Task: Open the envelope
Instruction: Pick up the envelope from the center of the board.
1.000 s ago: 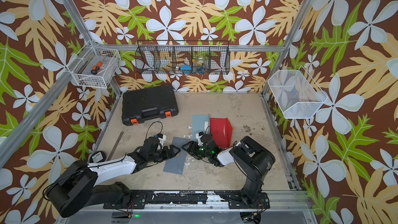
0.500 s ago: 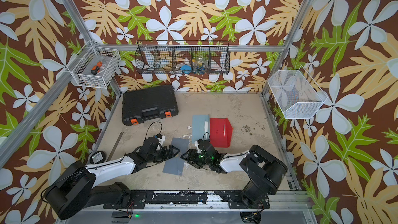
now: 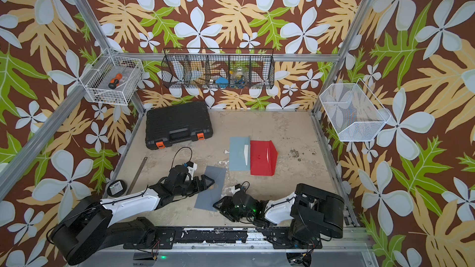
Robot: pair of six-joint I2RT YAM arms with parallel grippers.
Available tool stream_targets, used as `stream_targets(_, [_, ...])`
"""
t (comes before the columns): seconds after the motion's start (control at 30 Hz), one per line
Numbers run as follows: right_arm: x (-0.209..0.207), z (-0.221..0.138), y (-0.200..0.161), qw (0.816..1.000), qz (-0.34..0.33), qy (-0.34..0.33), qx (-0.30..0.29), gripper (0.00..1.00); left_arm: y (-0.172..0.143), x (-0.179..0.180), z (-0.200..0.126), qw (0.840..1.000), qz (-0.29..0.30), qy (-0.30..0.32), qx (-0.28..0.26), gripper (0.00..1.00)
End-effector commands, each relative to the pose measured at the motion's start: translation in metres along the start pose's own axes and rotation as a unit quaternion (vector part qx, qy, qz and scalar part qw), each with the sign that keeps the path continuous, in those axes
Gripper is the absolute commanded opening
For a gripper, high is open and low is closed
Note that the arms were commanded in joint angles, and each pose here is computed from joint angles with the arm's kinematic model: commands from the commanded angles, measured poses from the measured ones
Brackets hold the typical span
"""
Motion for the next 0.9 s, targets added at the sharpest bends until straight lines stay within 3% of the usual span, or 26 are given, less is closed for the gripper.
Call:
stream_targets(0.0, [0.000,0.000,0.005,0.999,0.036,0.011,-0.028,0.59,-0.028,0.034,-0.002,0.994,-0.039,0.080,0.062,0.94])
stream_targets(0.87, [0.009,0.013,0.017,0.995,0.056,0.053,-0.062,0.55,-0.031,0.035,-0.003,0.994,-0.047,0.072,0.067,0.94])
Point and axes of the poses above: each gripper's point midway between its finger pads, its own z axis out along the fingers, its own x axis along the line the jaws close on, y = z × x, the point moved 5 cm from there along -z, back along the fingers
